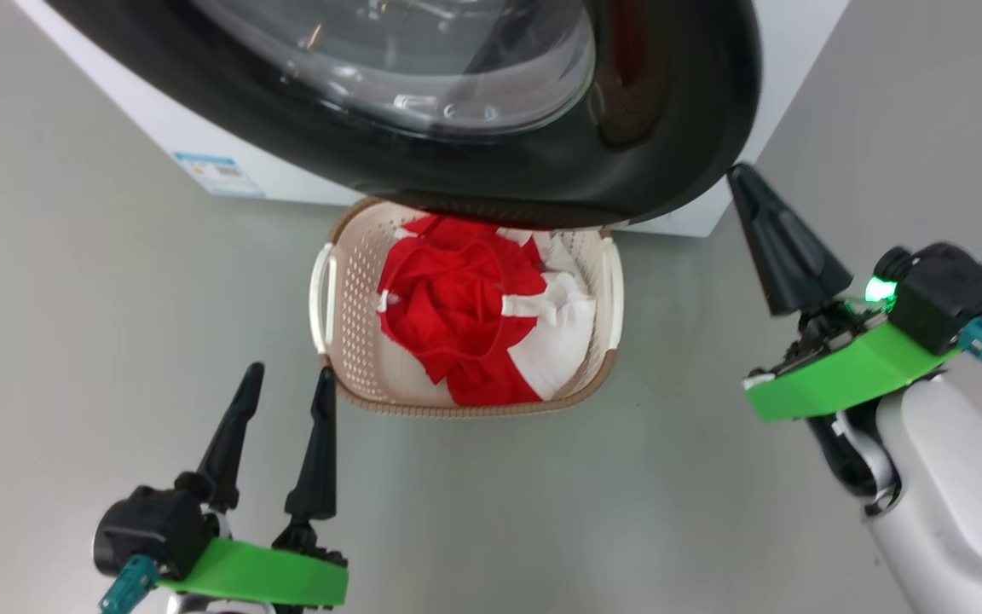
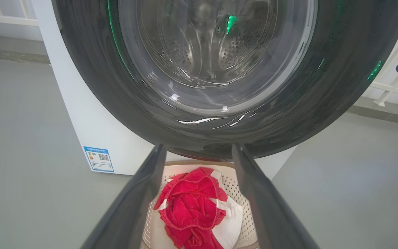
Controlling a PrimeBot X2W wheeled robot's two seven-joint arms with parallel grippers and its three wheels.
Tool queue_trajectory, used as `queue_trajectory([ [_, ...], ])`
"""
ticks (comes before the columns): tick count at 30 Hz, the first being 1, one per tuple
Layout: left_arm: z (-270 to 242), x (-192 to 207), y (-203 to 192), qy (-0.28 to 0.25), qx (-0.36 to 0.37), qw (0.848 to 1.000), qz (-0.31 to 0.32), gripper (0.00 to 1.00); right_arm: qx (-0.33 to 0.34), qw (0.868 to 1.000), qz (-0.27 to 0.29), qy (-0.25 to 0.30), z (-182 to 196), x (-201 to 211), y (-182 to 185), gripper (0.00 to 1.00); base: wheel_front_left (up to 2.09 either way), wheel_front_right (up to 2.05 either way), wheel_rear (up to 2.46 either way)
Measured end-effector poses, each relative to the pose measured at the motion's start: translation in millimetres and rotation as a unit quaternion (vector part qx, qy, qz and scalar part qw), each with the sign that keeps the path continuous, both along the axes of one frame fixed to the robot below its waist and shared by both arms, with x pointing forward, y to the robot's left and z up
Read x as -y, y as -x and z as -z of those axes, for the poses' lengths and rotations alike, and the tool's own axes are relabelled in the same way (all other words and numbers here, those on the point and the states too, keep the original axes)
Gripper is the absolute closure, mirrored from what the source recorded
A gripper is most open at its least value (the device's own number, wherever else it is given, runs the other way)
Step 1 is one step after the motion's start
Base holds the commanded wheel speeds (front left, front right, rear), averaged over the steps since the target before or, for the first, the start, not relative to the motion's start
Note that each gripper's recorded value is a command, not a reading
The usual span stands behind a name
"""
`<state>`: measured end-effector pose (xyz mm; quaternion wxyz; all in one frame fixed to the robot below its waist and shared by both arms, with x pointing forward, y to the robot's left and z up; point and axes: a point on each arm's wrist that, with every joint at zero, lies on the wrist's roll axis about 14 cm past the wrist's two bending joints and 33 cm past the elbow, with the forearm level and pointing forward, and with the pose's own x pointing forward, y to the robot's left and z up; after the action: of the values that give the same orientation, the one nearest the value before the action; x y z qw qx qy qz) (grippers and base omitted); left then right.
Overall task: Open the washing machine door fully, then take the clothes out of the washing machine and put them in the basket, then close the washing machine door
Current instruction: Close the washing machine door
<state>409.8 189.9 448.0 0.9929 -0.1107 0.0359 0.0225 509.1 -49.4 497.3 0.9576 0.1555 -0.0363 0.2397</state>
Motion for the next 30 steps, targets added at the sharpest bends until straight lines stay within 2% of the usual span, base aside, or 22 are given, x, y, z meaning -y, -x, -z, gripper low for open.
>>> queue_trajectory([
  [10, 8.7, 2.1, -18.2, 0.013, -0.006, 1.0, -0.004, 0.0, 0.01, 1.0, -0.005, -0.007, 10.1, -5.9, -39.7, 1.0, 0.0, 0.0, 0.0],
  [24, 24.8, 0.9, -37.1, 0.002, -0.018, 1.0, -0.001, 0.0, 0.036, 0.998, 0.013, -0.053, 7.1, -8.1, -96.2, 1.0, 0.0, 0.0, 0.0],
  [30, 29.4, -2.2, -37.6, -0.001, -0.023, 1.0, -0.005, 0.0, 0.038, 0.997, 0.016, -0.07, 8.2, -10.8, -106.7, 1.0, 0.0, 0.0, 0.0],
])
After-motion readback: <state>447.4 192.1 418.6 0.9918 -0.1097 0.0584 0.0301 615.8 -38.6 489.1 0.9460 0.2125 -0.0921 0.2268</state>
